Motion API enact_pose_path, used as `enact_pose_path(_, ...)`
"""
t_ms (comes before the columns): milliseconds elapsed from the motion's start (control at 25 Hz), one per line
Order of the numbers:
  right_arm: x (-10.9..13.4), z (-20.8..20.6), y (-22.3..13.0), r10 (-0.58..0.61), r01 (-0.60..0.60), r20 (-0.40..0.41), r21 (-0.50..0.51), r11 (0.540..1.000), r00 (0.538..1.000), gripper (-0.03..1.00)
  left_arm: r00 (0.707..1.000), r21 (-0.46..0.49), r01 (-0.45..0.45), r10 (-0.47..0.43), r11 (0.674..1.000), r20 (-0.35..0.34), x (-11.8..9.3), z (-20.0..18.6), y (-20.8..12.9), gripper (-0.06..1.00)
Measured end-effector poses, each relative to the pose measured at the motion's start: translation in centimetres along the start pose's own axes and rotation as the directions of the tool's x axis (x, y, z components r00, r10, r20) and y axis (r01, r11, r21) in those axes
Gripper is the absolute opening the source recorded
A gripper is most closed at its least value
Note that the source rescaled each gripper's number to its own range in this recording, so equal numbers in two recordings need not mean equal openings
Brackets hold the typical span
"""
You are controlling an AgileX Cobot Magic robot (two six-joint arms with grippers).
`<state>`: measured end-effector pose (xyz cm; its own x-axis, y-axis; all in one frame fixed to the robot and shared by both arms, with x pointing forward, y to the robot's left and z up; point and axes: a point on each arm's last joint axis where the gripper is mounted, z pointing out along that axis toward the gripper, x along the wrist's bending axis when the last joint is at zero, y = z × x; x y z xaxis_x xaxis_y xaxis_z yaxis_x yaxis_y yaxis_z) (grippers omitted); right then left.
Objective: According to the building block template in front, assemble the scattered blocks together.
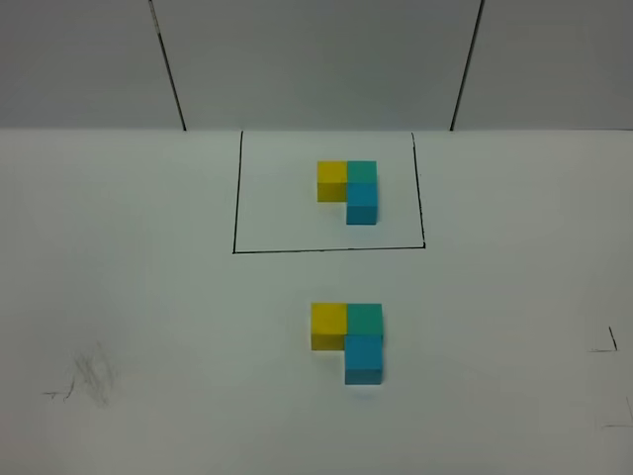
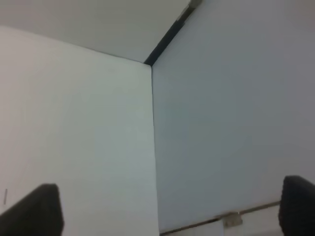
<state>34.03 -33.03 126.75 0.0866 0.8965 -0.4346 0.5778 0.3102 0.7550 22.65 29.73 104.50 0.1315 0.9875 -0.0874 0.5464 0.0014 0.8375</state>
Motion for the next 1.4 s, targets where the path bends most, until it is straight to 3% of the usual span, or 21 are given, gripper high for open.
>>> enact_pose_path(200,2.3,-4.6,-7.8,0.112,-0.114,-0.026,-0.083,0.99,0.993,0.83,1.0,0.0,0.0,0.0,1.0,0.0,0.0,0.0,0.0,0.4)
enact_pose_path(400,5.6,-4.3,-14.4,0.2,-0.211,-0.105,-0.102,0.972,0.974,0.82,1.0,0.0,0.0,0.0,1.0,0.0,0.0,0.0,0.0,0.4)
enact_pose_path(560,8.1,-3.4,-17.9,0.222,-0.264,-0.199,-0.222,0.939,0.955,0.81,1.0,0.0,0.0,0.0,1.0,0.0,0.0,0.0,0.0,0.4)
enact_pose_path(720,9.6,-2.1,-19.7,0.245,-0.299,-0.243,-0.221,0.928,0.939,0.79,1.0,0.0,0.0,0.0,1.0,0.0,0.0,0.0,0.0,0.4)
enact_pose_path(1000,11.3,0.9,-21.5,0.277,-0.31,-0.274,-0.083,0.947,0.921,0.79,1.0,0.0,0.0,0.0,1.0,0.0,0.0,0.0,0.0,0.4)
enact_pose_path(1400,11.4,0.9,-21.5,0.281,-0.314,-0.283,-0.077,0.946,0.917,0.79,1.0,0.0,0.0,0.0,1.0,0.0,0.0,0.0,0.0,0.4)
